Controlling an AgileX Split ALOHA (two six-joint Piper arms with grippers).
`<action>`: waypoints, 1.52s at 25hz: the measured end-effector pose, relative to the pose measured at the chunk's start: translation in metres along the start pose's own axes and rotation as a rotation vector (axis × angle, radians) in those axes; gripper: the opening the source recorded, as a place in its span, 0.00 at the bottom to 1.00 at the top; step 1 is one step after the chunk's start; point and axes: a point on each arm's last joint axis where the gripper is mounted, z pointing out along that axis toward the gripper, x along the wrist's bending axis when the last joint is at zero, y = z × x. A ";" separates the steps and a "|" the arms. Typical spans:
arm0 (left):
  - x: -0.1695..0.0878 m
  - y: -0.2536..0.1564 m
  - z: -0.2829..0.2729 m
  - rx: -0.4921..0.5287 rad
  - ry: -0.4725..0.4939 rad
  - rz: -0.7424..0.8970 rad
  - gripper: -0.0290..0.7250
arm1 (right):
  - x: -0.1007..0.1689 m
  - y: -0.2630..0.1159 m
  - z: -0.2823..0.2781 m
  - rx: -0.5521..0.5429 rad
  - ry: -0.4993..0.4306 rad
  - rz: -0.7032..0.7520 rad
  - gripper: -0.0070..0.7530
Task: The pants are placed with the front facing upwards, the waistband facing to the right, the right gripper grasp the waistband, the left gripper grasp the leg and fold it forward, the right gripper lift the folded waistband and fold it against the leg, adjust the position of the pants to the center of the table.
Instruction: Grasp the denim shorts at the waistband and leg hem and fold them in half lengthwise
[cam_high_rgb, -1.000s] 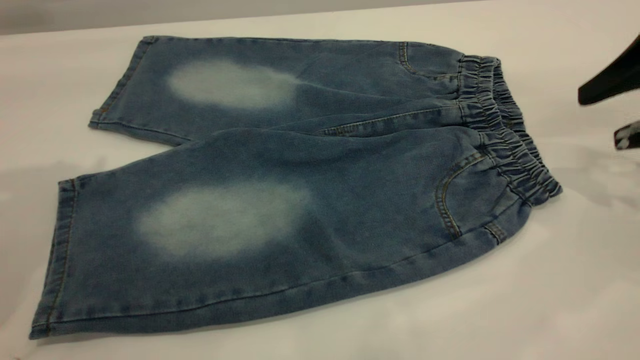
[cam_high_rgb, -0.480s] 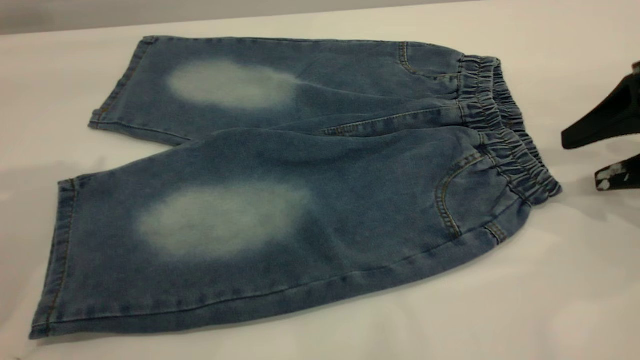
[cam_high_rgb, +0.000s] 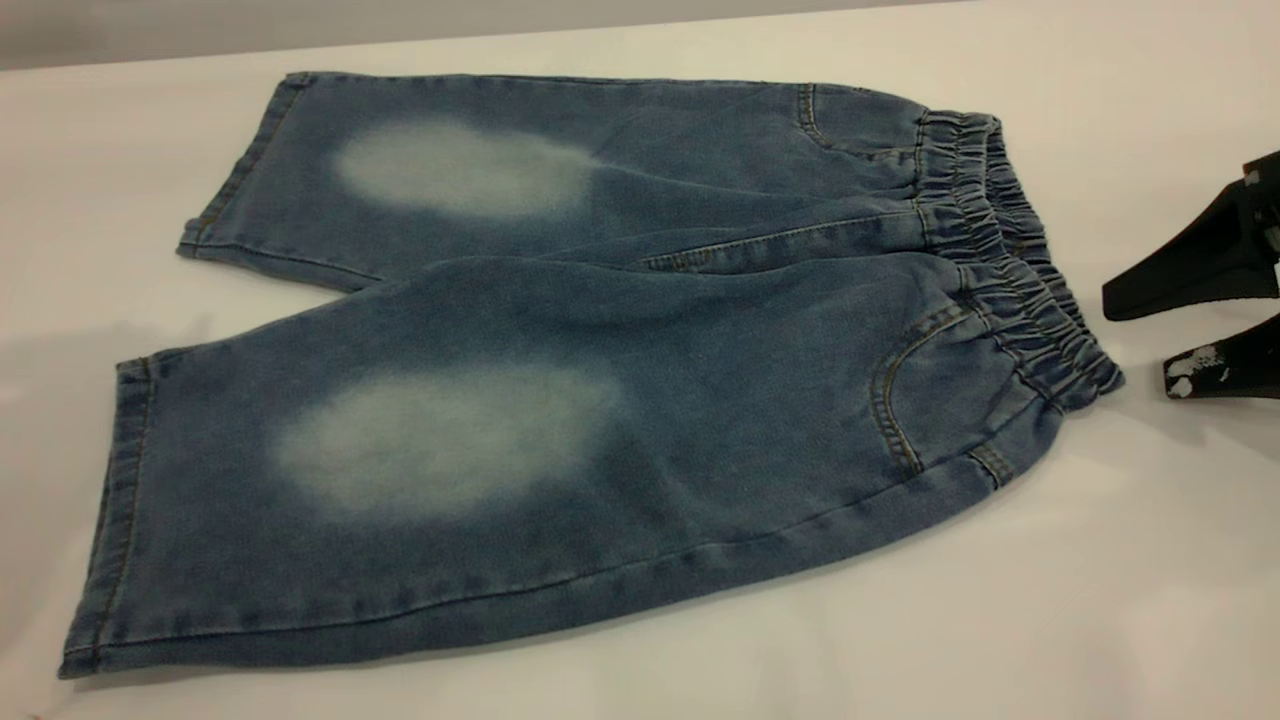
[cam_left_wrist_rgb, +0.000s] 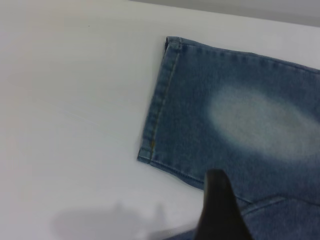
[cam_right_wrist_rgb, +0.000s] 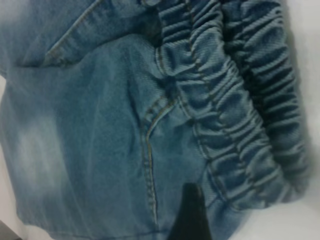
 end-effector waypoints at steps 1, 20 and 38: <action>0.000 0.000 0.000 0.000 0.000 0.000 0.59 | -0.002 -0.001 0.002 0.003 -0.001 0.002 0.68; 0.000 0.000 0.000 -0.003 0.000 0.000 0.59 | -0.015 -0.009 0.024 -0.013 0.159 0.041 0.65; 0.000 0.001 0.000 -0.006 0.001 0.003 0.59 | -0.008 -0.009 0.024 -0.029 0.267 0.064 0.65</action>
